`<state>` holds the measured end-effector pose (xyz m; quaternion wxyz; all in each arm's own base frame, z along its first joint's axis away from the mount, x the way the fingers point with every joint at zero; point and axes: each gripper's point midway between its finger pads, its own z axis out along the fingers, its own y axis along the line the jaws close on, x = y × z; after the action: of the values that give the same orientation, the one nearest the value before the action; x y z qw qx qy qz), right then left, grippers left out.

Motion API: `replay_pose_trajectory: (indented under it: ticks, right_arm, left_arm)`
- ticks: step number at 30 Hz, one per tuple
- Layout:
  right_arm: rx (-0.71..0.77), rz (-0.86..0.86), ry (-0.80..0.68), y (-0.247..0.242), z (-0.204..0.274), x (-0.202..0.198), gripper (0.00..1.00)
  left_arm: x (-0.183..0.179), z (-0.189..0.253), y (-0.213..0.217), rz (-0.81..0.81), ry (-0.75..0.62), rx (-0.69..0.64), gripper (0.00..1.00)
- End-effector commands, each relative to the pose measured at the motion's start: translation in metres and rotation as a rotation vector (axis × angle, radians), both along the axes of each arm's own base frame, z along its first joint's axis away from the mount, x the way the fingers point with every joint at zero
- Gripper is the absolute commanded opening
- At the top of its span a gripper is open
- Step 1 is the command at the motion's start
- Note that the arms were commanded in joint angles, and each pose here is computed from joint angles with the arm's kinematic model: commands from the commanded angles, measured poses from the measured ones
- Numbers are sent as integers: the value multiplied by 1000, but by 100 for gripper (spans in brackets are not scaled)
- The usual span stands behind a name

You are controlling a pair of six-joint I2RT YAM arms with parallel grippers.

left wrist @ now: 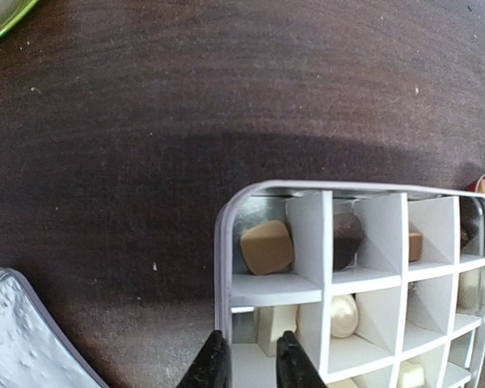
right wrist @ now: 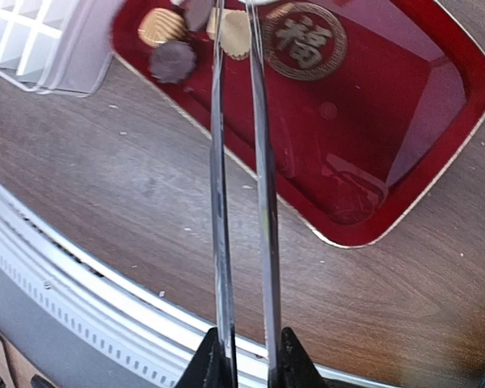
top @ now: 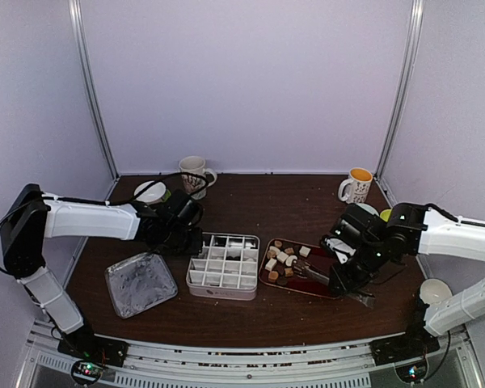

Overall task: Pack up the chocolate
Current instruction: Pick up the fake chocolate from the plate, then place the fake chocolate in the empty pocket of the box.

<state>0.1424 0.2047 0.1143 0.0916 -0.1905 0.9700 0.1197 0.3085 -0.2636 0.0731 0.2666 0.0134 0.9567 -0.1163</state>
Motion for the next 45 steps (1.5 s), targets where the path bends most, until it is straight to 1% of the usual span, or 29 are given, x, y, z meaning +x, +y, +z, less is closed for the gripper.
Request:
replay_pose_trajectory:
  ticks: [1,4,9,14,18,20,23,27,30,33,39,45]
  right_arm:
    - [134,70,-53,31,31,4,21]
    - [172,120,-52,50,40,3,21]
    - [190,188,-81,78,54,7,21]
    - [170,208,-84,94,50,14,21]
    - [135,214,-77,98,41,17,21]
    - [120,215,-72,99,37,18,21]
    - [119,223,-63,100,36,16,24]
    - [122,230,-57,101,35,13,32]
    - [135,230,-66,103,39,14,34]
    - [138,219,-80,102,42,16,38]
    - [86,135,-170,78,53,30,37]
    - [38,68,-149,42,44,27,36]
  left_arm:
    - [9,26,-2,14,-85,-65,24]
    - [8,35,-1,4,-107,-77,26]
    - [4,48,6,-4,-137,-84,31]
    - [2,53,16,-4,-150,-83,34]
    - [1,57,24,-4,-165,-63,40]
    - [1,58,26,0,-168,-56,40]
    - [0,58,27,0,-170,-57,41]
    - [0,57,27,-1,-170,-58,41]
    - [1,57,27,-3,-170,-55,41]
    - [1,56,27,-3,-167,-53,41]
    - [0,53,27,-3,-161,-51,41]
    - [0,51,20,-31,-151,-60,40]
